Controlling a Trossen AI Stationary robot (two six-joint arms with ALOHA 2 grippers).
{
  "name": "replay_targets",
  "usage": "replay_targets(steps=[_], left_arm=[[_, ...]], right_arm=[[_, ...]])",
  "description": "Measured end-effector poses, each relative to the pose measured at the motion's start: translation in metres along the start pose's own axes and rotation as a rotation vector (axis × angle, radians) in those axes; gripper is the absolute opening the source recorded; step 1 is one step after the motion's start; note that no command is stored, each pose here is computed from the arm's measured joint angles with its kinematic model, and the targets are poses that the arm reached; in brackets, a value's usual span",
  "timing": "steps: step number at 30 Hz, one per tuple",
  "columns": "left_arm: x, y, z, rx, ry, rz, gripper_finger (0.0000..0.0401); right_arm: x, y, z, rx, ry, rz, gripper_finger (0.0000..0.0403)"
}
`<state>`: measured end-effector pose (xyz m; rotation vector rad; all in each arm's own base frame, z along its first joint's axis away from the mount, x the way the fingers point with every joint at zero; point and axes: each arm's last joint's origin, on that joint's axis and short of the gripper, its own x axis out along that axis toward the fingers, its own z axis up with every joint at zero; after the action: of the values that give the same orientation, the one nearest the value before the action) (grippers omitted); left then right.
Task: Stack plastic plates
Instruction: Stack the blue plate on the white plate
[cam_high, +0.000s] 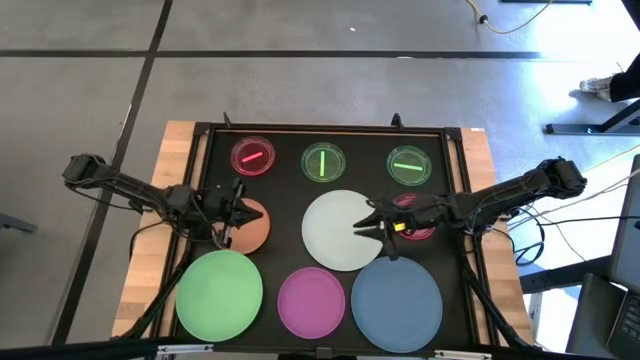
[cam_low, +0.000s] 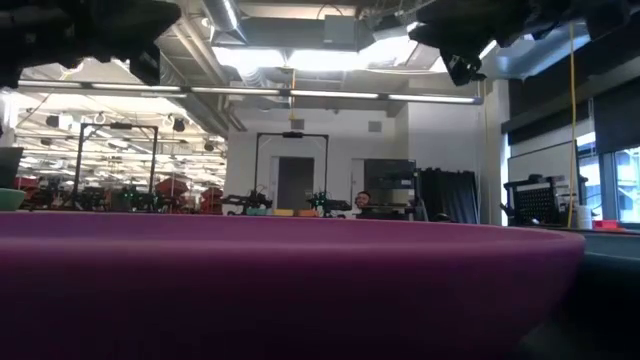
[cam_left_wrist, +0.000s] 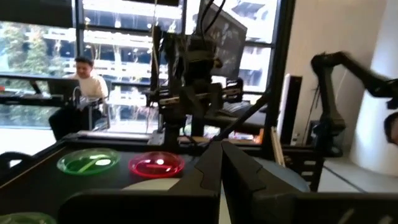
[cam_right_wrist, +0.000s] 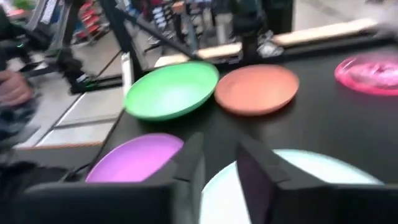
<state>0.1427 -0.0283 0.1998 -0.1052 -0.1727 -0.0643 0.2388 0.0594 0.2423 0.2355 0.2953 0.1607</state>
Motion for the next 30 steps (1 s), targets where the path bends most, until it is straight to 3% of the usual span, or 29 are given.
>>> replay_targets(steps=[6, 10, 16, 22, 30], left_arm=[[0.009, -0.002, 0.001, -0.021, 0.031, 0.001, 0.0003], [0.015, -0.003, 0.001, -0.019, 0.053, 0.002, 0.0003], [0.021, -0.004, -0.003, -0.014, 0.093, 0.003, 0.0003], [0.026, -0.004, -0.003, -0.014, 0.103, 0.011, 0.0003], [0.028, -0.004, -0.004, 0.010, 0.111, 0.011, 0.0003]], right_arm=[[-0.003, 0.010, -0.021, 0.084, 0.227, 0.089, 0.0218], [-0.008, 0.024, -0.038, 0.198, 0.381, 0.110, 0.0254], [-0.021, 0.034, -0.061, 0.272, 0.567, -0.030, 0.0253], [-0.037, 0.031, -0.081, 0.253, 0.740, -0.223, 0.0236], [-0.040, 0.026, -0.093, 0.244, 0.783, -0.282, 0.0215]])
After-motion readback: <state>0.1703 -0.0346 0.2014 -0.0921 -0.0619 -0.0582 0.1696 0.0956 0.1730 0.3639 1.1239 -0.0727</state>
